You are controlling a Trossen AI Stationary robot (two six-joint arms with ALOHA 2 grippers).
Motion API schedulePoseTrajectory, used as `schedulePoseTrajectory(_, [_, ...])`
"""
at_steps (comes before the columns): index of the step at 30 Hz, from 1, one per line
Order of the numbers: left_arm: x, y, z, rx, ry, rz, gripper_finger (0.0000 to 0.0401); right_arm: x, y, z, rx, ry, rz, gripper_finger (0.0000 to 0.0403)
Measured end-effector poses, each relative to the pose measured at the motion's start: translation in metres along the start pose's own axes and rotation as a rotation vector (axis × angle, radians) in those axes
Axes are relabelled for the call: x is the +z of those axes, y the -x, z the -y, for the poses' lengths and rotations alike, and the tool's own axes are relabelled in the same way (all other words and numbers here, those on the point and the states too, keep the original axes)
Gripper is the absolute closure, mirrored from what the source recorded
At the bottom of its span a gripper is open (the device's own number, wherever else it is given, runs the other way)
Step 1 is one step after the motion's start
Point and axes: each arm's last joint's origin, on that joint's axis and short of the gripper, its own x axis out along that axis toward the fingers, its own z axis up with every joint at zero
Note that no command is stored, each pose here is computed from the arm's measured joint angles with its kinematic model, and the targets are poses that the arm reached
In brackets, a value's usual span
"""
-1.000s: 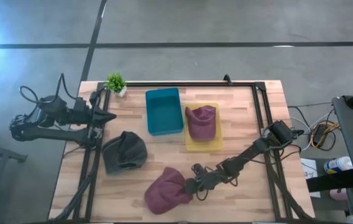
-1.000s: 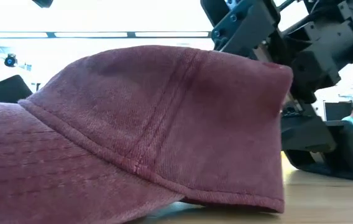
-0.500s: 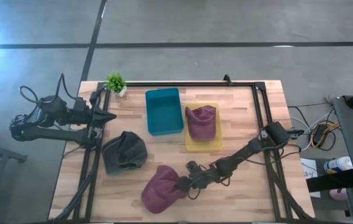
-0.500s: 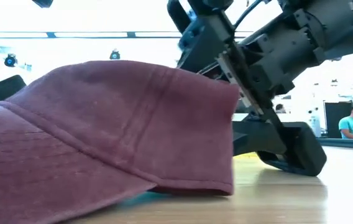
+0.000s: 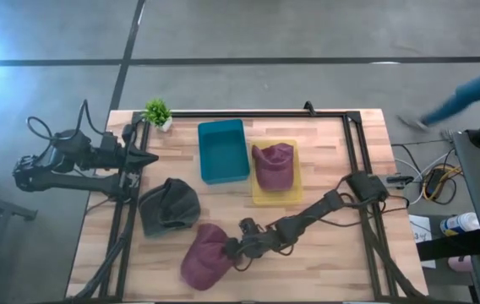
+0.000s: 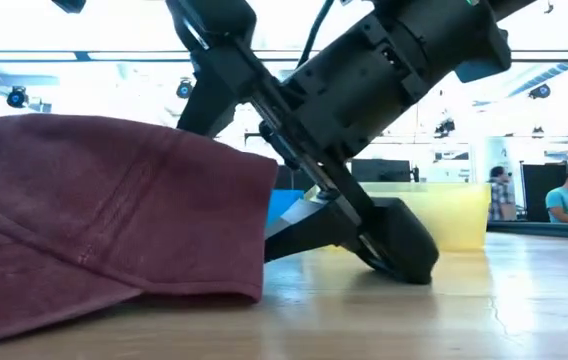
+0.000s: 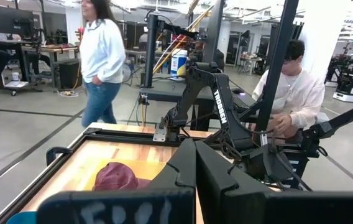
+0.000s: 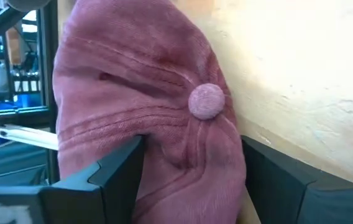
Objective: Pick & Place hat
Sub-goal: Put the red cap into the yellow bin
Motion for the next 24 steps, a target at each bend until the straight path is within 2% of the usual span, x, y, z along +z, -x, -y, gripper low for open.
schedulePoseTrajectory(9, [0.0,0.0,0.0,0.0,0.0,0.001,0.0401,0.005,-0.008,-0.01,0.036,0.001,0.039,0.0181])
schedulePoseTrajectory(16, [0.0,0.0,0.0,0.0,0.0,0.001,0.0401,0.01,-0.006,-0.024,0.147,0.042,0.031,0.0212])
schedulePoseTrajectory(24, [0.0,0.0,0.0,0.0,0.0,0.001,0.0401,0.025,-0.007,-0.037,0.285,0.111,-0.066,0.0228])
